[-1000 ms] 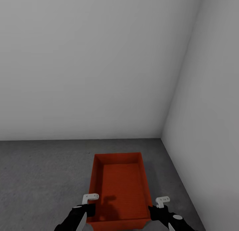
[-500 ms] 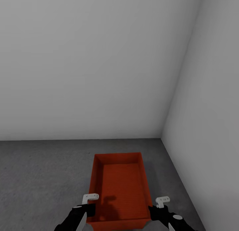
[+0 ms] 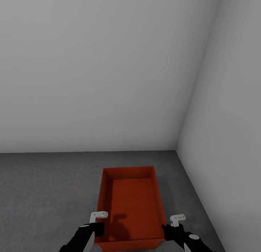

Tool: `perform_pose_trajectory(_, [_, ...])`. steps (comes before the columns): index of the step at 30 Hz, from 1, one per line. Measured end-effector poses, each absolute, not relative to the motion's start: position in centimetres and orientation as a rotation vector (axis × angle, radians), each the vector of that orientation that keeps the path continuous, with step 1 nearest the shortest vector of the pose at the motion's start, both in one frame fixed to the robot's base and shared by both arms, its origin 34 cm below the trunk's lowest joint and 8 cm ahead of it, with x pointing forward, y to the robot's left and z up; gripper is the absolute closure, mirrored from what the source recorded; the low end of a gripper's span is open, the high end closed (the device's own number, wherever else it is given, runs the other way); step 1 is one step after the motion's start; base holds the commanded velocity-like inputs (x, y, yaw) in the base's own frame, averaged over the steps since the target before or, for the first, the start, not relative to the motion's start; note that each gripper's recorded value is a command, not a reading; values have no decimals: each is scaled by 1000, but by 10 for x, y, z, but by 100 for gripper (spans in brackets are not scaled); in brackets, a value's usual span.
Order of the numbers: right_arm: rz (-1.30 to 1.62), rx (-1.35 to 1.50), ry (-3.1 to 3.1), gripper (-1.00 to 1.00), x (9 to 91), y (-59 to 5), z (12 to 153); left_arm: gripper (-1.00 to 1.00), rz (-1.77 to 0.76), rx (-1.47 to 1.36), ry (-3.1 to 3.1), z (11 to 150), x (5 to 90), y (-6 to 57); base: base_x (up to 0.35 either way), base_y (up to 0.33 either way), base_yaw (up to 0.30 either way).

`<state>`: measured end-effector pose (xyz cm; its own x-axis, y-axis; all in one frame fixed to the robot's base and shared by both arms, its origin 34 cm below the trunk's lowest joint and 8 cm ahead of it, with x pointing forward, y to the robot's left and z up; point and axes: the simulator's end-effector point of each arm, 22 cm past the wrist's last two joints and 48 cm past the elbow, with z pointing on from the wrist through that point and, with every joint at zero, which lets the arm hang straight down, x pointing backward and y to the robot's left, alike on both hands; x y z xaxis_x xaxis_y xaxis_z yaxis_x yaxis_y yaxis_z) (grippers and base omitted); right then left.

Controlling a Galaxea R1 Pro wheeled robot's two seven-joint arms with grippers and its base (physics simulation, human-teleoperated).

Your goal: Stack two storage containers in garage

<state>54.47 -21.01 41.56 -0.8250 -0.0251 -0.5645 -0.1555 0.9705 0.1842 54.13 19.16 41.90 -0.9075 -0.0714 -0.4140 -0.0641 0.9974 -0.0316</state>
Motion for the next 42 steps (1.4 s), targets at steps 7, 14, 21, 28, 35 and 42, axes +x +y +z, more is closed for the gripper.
perform_pose_trajectory(7, [298, -126, 2528, 100, 545, -210, 416, 100, -23, -95, 2712, 419, 542, 191, 0, 0, 0])
perform_pose_trajectory(14, [299, -125, 2528, 100, 545, -210, 416, 100, -23, -94, 2712, 420, 542, 191, 0, 0, 0])
perform_pose_trajectory(21, [285, -131, 2528, 100, 545, -200, 415, 100, -15, -106, 2712, 419, 542, 196, 0, 0, 0])
perform_pose_trajectory(28, [276, -151, 2530, 100, 544, -197, 415, 100, -26, -115, 2712, 414, 537, 200, 0, 0, 0])
perform_pose_trajectory(35, [278, -149, 2530, 100, 544, -197, 415, 100, -29, -119, 2712, 415, 537, 199, 0, 0, 0])
perform_pose_trajectory(42, [286, -148, 2528, 100, 544, -196, 411, 100, -23, -116, 2711, 412, 538, 200, 0, 0, 0])
